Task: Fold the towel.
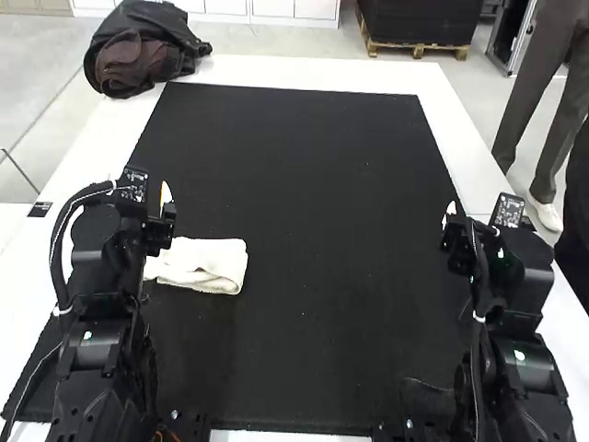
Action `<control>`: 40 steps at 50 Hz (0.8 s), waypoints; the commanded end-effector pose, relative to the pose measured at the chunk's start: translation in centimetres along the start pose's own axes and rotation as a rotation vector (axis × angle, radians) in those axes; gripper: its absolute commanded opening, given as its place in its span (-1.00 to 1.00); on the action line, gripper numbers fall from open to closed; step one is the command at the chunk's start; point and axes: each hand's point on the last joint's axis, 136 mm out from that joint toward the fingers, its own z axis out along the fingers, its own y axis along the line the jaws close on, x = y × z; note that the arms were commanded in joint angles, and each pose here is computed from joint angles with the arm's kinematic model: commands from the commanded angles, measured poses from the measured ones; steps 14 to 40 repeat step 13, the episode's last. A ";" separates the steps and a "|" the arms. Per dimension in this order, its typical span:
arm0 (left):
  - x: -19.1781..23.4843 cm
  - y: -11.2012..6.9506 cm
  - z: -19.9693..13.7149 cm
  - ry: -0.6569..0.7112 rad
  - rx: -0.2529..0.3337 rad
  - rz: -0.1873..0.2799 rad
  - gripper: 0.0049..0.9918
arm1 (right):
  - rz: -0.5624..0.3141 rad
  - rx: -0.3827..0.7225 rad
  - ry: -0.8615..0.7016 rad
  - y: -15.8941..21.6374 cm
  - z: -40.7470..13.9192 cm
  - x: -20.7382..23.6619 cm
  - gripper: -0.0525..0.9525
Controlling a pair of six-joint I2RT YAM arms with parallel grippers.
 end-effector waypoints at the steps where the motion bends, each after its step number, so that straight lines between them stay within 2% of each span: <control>1: -0.4 -1.6 -0.1 -0.030 0.089 0.003 0.93 | 0.017 -0.003 -0.011 0.0 0.0 -0.1 0.92; 4: -0.3 -2.3 -0.2 -0.031 0.128 0.003 0.93 | 0.017 -0.003 -0.011 0.0 0.0 -0.1 0.92; 9: -0.3 -2.6 -0.2 -0.034 0.145 0.003 0.93 | 0.017 -0.003 -0.011 0.0 0.0 -0.1 0.92; 40: -0.3 -2.6 -0.2 -0.034 0.145 0.003 0.93 | 0.017 -0.003 -0.011 0.0 0.0 -0.1 0.92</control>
